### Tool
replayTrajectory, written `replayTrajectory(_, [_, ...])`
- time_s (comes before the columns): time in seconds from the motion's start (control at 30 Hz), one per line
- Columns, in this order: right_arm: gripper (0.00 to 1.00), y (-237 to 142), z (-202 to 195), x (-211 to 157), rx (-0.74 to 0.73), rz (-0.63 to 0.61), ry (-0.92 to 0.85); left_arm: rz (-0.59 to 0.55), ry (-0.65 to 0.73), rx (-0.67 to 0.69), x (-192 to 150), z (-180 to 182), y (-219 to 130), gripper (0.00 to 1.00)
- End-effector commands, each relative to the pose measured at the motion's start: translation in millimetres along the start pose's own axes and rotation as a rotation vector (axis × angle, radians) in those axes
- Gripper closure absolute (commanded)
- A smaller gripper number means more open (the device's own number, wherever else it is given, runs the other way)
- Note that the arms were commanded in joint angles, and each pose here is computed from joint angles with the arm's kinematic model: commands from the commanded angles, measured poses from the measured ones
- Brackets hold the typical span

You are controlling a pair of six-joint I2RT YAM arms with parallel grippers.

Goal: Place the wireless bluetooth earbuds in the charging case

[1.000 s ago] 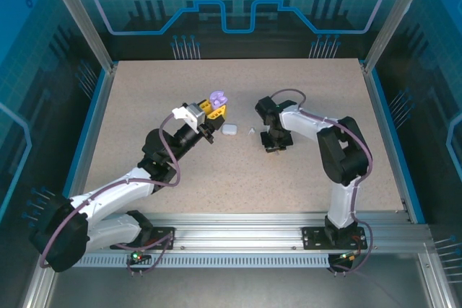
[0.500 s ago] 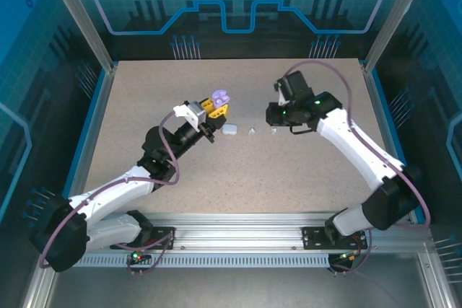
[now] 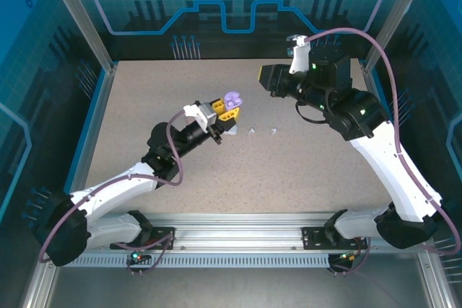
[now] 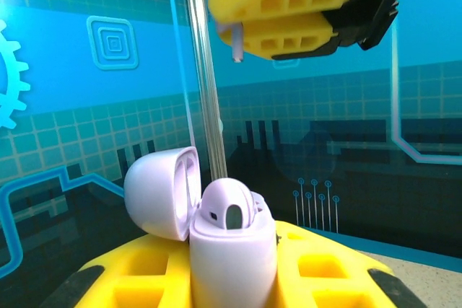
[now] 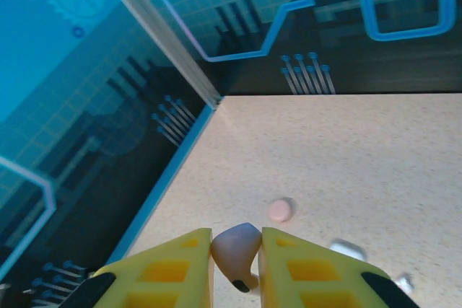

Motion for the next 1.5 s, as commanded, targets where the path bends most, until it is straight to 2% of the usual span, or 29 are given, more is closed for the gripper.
replayTrajectory(0.0, [0.79,-5.8,20.1,2.9,0.078,-0.064,0.001,-0.045,0.025,-0.009,16.6,-2.2,8.7,1.00])
replayTrajectory(0.33, [0.79,-7.5,27.4,-30.5,0.136,-0.066,-0.014,-0.050,-0.015,0.001,18.8,-4.4,19.2,1.00])
replayTrajectory(0.7, [0.79,-2.4,20.4,-51.7,0.112,-0.029,-0.013,-0.048,-0.018,0.005,16.9,-4.4,22.3,1.00])
replayTrajectory(1.47, [0.79,20.3,13.6,-65.7,0.075,0.023,-0.005,-0.055,-0.015,0.005,18.7,-5.8,18.6,1.00])
Point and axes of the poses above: each hand's point on the last joint's axis, 136 mm out from that joint toward the fingers, its own y axis out along the fingers, its own z axis along the line the jaws close on, x = y × z, the point moved 4 cm from there along -y, back along the fingers, and after that the axes turned 3 degrees about y, right-handed, at the moved point
